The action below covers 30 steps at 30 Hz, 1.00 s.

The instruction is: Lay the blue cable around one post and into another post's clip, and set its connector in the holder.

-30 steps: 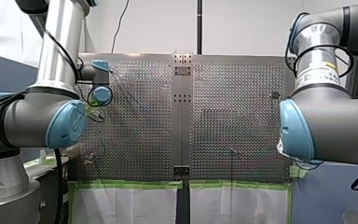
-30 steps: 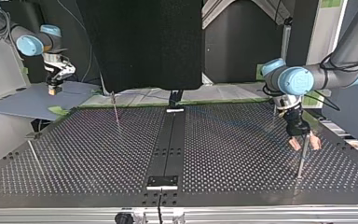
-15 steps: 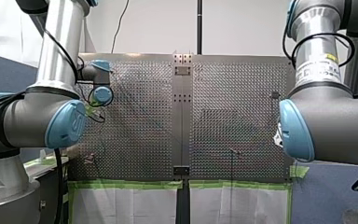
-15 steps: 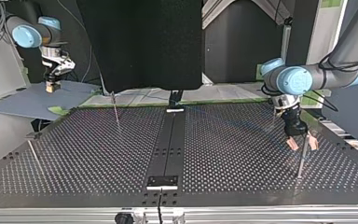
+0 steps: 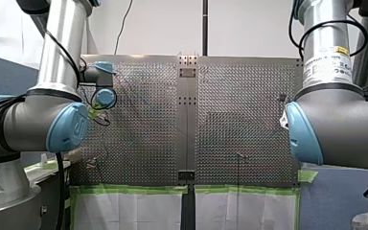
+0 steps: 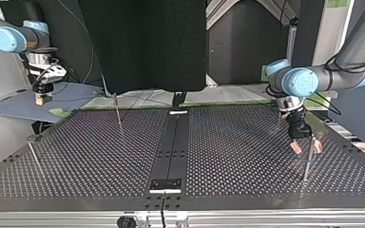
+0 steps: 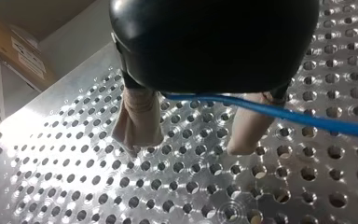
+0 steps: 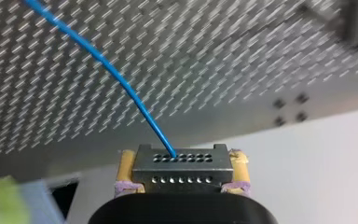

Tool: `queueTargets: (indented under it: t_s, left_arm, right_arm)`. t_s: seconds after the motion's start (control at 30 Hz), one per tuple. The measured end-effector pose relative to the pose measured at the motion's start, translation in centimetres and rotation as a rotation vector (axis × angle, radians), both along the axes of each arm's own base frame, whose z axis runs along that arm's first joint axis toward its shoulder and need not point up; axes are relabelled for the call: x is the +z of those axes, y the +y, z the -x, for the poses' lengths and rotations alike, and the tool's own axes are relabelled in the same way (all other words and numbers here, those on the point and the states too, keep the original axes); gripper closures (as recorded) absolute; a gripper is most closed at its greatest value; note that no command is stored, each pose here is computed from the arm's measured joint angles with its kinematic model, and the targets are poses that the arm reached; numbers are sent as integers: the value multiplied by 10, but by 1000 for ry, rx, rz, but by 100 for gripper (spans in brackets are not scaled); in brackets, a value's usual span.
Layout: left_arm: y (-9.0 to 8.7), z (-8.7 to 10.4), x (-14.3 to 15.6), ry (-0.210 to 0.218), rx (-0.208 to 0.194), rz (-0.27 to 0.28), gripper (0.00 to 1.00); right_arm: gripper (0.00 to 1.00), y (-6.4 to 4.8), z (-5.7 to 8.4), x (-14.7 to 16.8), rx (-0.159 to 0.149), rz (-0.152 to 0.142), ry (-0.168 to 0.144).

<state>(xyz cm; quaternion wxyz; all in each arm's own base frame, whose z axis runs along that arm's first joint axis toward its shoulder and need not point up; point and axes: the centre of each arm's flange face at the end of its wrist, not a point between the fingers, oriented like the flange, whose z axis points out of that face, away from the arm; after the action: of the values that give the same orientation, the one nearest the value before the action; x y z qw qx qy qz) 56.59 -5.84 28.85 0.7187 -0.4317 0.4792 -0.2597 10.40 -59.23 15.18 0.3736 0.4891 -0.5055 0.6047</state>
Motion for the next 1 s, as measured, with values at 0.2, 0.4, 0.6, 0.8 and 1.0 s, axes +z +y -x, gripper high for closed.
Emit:
queueTargets:
  t_s: [0.2,0.4,0.6,0.8,1.0]
  left_arm:
    - [-2,0,0,-1,-12,1,0]
    - [-3,0,0,-4,-17,4,0]
    - [-3,0,0,-6,-18,11,0]
    - [-3,0,0,-9,-21,15,0]
    - [-2,-1,0,-11,-19,18,0]
  right_arm:
    - [100,-10,-5,47,59,52,19]
    - [100,-10,-13,91,120,101,77]
    - [100,8,-17,107,153,77,84]
    - [100,17,-19,84,160,-6,62]
    - [100,8,-20,69,162,-43,84]
